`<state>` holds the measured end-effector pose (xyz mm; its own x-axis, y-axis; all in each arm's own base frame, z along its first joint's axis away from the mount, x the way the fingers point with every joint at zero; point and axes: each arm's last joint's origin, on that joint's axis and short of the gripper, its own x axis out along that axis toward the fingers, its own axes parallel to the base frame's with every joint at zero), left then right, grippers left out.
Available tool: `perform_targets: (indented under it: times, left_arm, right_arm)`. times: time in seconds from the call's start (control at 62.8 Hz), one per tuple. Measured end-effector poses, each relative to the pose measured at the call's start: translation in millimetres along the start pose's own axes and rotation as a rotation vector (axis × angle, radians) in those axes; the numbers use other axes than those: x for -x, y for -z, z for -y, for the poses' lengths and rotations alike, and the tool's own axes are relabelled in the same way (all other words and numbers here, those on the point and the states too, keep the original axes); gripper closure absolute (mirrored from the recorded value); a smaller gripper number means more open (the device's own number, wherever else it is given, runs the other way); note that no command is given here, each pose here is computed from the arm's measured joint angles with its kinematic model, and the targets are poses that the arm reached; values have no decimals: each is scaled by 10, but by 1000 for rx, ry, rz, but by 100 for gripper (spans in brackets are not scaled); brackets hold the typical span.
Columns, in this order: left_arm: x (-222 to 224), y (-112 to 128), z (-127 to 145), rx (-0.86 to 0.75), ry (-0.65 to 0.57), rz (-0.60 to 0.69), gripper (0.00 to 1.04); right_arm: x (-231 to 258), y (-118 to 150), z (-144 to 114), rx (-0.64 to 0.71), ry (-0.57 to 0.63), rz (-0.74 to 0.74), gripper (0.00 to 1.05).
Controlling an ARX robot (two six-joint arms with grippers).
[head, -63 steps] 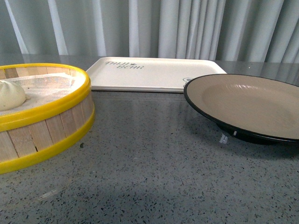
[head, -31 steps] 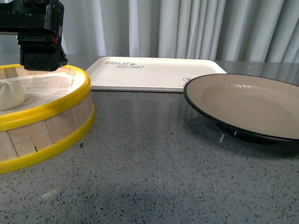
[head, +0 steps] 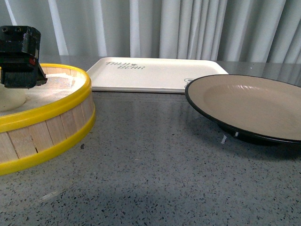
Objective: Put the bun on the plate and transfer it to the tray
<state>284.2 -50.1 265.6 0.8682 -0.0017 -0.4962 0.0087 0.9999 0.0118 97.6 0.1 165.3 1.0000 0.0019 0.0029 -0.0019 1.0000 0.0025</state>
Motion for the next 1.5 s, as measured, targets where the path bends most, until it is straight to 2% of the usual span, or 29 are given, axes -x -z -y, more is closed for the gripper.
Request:
perform_targets:
  times: [0.748, 1.162, 1.337, 1.497]
  left_arm:
    - [-120, 2, -6, -30, -33, -31, 7]
    - [-125, -6, -10, -49, -49, -21, 69]
    - [-125, -12, -9, -58, -52, -15, 101]
    - [-119, -21, -6, -74, -51, -12, 101]
  right_arm:
    - [0, 1, 0, 0, 0, 0, 8]
    - [0, 1, 0, 0, 0, 0, 8]
    - [0, 1, 0, 0, 0, 0, 8]
    - [0, 1, 0, 0, 0, 0, 8]
